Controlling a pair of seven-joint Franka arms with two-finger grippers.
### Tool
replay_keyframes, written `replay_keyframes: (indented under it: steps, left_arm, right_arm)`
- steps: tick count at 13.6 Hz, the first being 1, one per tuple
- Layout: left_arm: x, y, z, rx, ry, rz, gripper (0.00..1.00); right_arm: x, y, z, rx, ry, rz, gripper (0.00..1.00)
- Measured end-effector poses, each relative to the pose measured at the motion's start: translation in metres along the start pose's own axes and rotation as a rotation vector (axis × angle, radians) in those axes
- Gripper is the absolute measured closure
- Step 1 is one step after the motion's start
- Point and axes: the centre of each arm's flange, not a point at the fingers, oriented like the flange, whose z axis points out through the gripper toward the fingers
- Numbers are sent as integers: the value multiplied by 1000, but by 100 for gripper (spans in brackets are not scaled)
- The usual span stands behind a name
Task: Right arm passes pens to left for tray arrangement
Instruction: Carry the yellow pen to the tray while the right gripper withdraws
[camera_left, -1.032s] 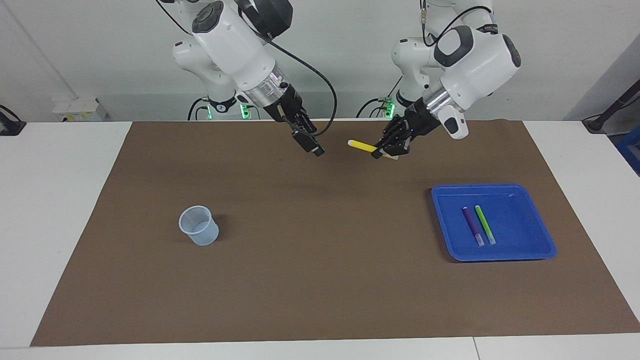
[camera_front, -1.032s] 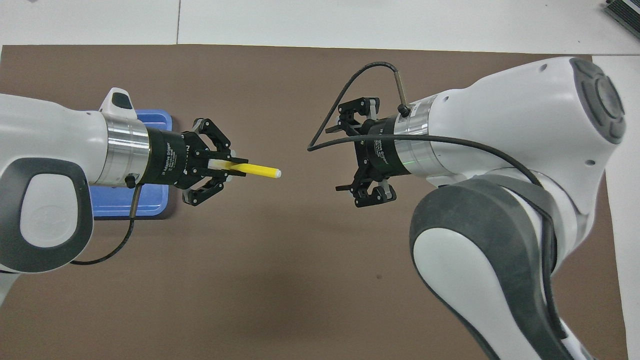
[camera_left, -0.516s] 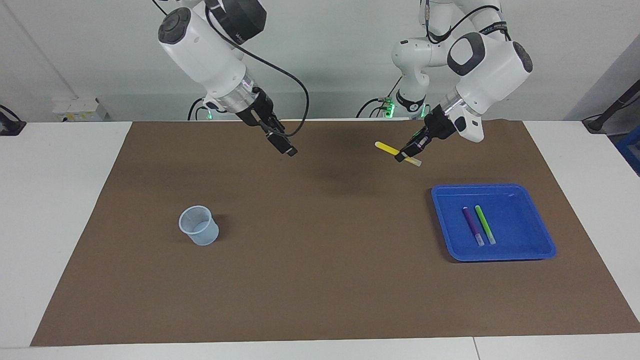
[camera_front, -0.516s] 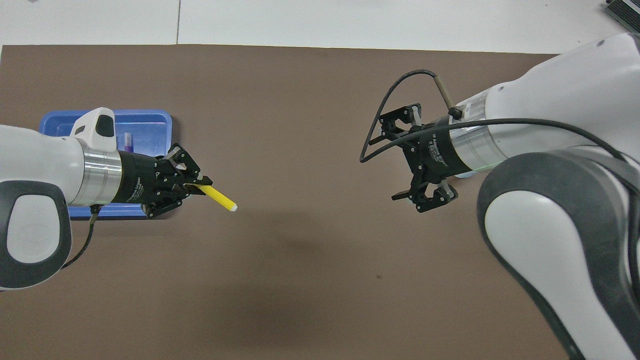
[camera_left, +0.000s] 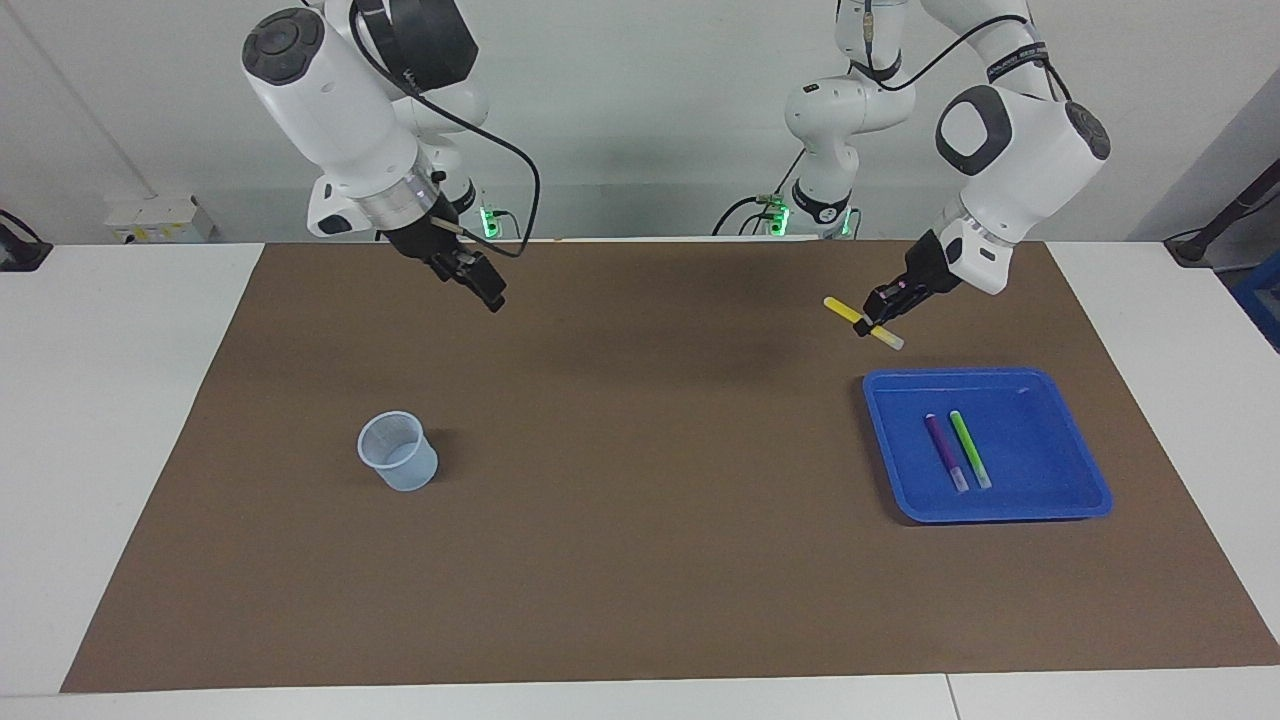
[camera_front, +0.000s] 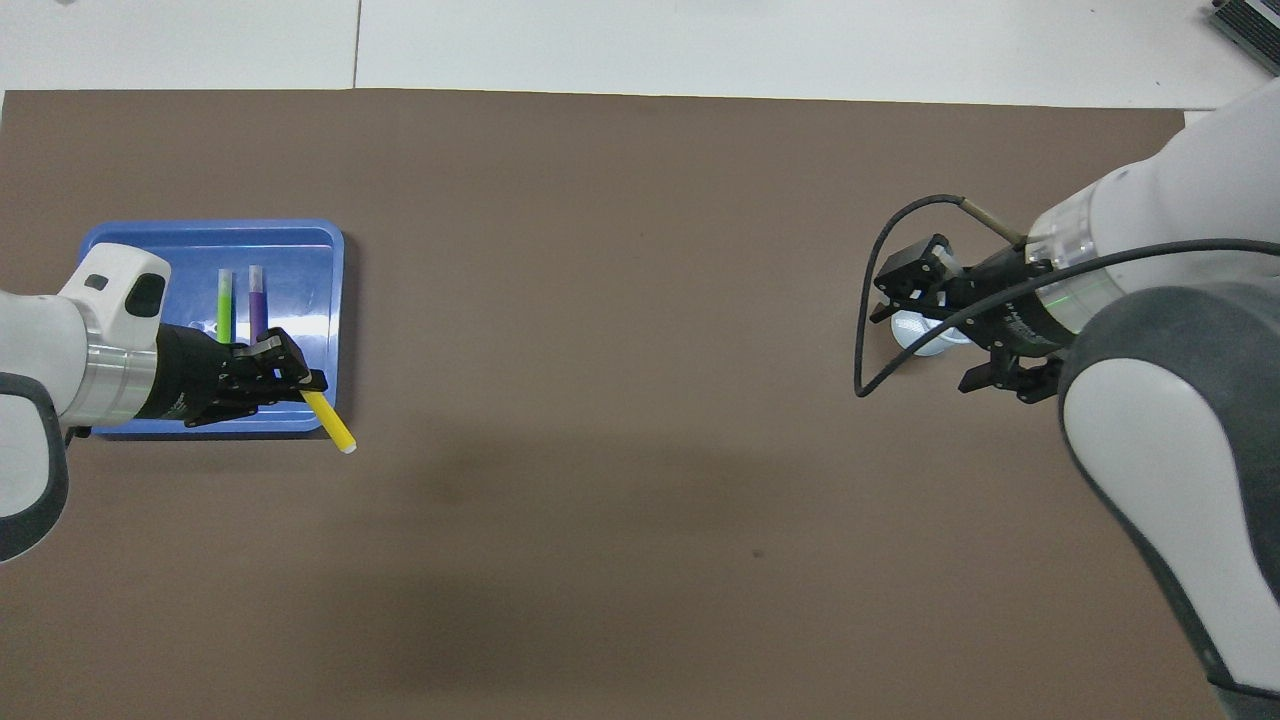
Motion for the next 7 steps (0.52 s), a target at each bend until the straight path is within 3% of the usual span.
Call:
replay_keyframes:
  steps: [4, 7]
  left_arm:
    - [15, -31, 2, 76, 43, 151, 83]
    - [26, -46, 4, 156, 72, 233, 83]
  right_arm:
    - [61, 70, -19, 4, 29, -229, 0]
    - [63, 85, -36, -66, 98, -323, 0]
